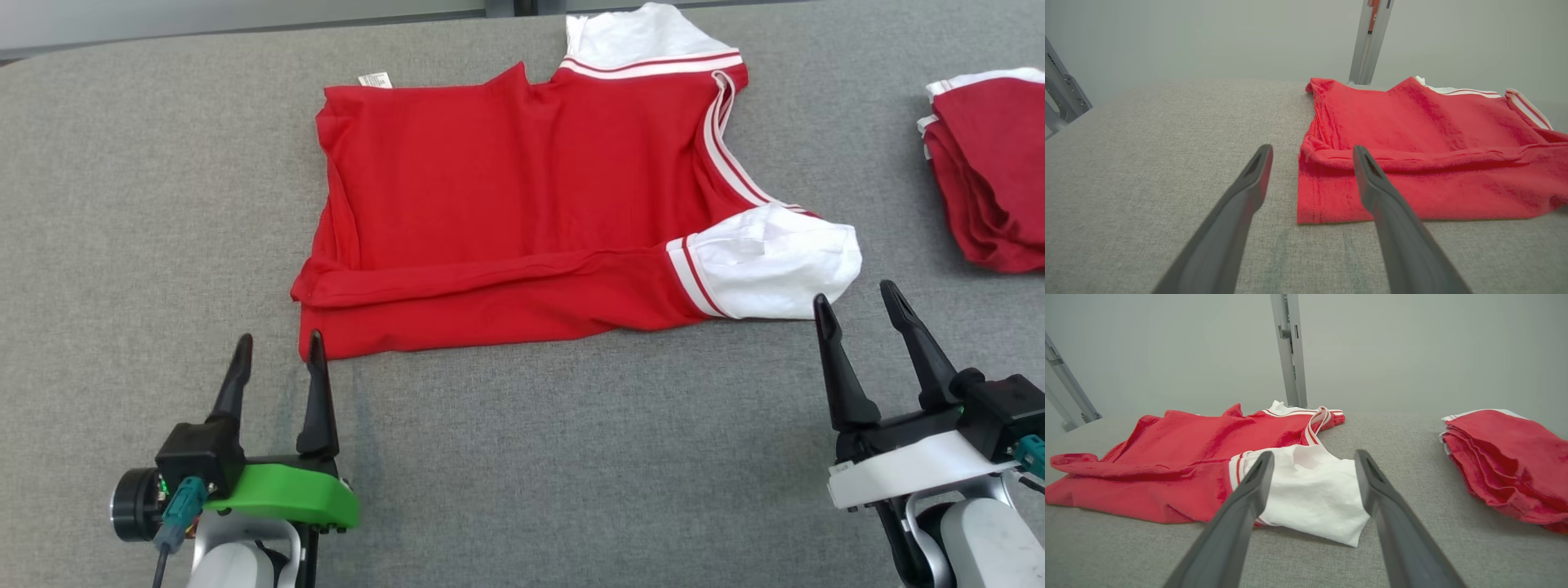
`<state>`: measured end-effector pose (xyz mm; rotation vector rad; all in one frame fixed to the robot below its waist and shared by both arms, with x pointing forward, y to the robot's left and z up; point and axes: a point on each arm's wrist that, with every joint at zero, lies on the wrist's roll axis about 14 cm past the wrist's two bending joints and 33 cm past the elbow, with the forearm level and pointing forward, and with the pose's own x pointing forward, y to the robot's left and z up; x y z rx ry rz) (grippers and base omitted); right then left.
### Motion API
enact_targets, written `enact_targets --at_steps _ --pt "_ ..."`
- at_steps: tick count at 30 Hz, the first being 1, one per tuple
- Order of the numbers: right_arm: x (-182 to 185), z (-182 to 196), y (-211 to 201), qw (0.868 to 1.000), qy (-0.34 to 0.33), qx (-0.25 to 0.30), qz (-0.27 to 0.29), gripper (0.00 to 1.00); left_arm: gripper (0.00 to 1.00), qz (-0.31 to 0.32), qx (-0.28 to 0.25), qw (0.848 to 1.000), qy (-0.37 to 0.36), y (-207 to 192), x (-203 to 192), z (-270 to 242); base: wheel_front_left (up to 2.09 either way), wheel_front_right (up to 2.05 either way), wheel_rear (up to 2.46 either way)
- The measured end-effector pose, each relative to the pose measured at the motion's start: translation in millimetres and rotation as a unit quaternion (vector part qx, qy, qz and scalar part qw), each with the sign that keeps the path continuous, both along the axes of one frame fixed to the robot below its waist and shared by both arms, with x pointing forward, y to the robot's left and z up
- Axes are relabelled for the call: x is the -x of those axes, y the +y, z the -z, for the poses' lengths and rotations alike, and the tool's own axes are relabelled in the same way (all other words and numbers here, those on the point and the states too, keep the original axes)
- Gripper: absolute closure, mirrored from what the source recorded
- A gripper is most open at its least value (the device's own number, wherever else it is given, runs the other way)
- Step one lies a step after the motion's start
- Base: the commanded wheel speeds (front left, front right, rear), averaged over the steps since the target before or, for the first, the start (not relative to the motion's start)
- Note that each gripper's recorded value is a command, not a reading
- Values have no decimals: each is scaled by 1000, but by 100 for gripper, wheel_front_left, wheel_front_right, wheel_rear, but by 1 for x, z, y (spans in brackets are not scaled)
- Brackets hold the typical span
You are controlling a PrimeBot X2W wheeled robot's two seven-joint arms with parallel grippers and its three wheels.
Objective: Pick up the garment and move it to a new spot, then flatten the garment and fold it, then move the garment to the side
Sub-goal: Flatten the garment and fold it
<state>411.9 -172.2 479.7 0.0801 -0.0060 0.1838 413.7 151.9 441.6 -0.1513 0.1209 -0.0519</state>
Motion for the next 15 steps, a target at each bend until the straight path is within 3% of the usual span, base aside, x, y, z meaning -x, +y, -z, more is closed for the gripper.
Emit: enact_targets --at_steps 8,15 --pt "-8 61 -25 995 93 6 27 0 0 8 22 996 81 -2 -7 49 0 0 0" --pt "-32 95 -17 991 136 -6 14 0 0 15 40 991 124 -3 -20 79 0 0 0"
